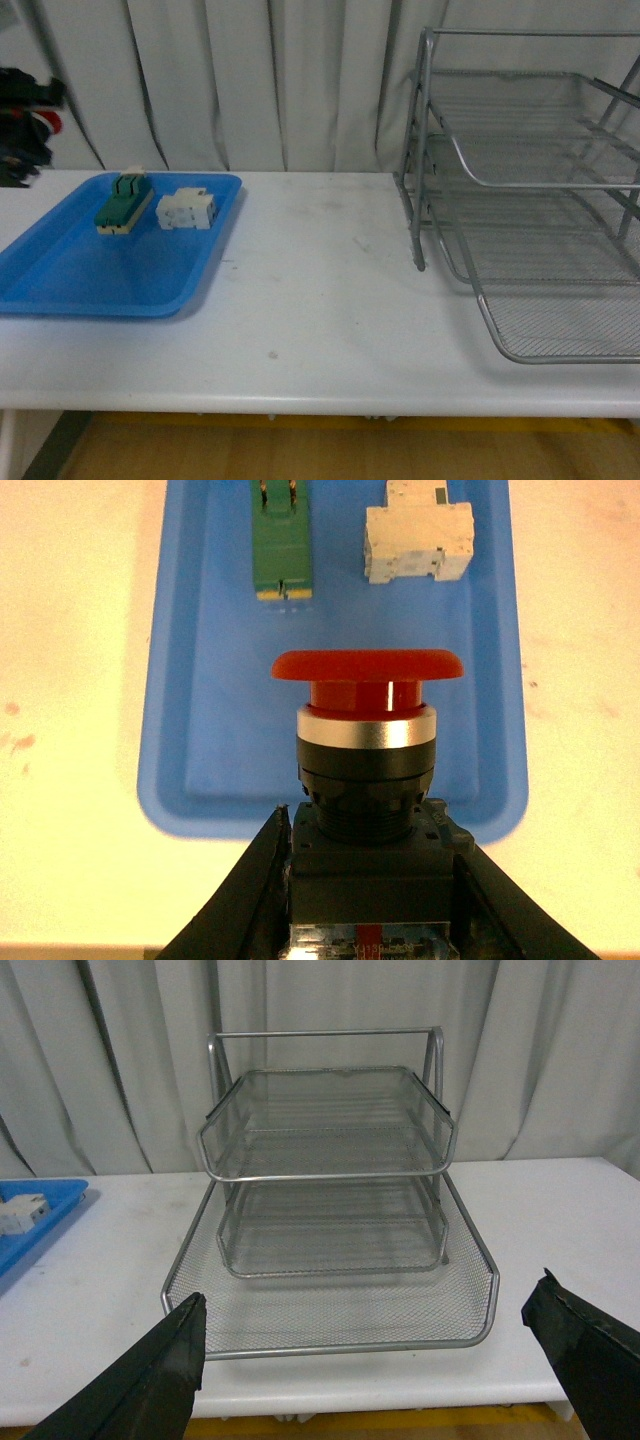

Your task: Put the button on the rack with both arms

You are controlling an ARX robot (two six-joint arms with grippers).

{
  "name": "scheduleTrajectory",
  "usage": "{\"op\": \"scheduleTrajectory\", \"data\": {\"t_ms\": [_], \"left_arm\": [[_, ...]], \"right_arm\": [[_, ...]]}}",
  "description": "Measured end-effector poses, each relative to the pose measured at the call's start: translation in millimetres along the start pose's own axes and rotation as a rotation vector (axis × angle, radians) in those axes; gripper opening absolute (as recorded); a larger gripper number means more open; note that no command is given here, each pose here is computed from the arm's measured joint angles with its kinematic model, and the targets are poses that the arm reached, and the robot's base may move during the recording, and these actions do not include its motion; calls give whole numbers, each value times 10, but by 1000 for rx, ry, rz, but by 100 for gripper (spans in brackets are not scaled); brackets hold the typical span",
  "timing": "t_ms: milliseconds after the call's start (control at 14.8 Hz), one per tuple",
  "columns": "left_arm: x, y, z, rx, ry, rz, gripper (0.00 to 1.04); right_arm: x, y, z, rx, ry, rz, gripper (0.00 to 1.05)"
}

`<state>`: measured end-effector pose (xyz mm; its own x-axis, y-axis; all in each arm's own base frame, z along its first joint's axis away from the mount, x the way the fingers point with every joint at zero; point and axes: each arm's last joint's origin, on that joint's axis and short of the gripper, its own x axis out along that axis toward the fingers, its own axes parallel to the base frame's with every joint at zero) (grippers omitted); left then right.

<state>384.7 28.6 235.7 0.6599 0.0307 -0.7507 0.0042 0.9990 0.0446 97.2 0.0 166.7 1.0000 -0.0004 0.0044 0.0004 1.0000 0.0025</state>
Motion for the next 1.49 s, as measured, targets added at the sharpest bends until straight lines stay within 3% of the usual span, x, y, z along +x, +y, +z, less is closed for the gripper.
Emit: {"op": "scheduleTrajectory", "data": {"t_ms": [136, 271, 339, 1424, 1492], "left_arm": [[-701, -102, -356, -23, -16, 37, 36], [-1221, -393, -723, 30, -99, 26, 36], [-1332, -413, -733, 33, -148, 19, 36], [-1265, -399, -760, 29, -113, 31, 36], [-1256, -455, -738, 61, -201, -16, 36]], "right_arm": [[0, 0, 0, 0, 0, 0, 98], [0, 0, 0, 0, 0, 0, 98], [0, 0, 0, 0, 0, 0, 98], [0, -1, 0, 0, 0, -3, 98], [0, -1, -3, 0, 3, -4, 98]]}}
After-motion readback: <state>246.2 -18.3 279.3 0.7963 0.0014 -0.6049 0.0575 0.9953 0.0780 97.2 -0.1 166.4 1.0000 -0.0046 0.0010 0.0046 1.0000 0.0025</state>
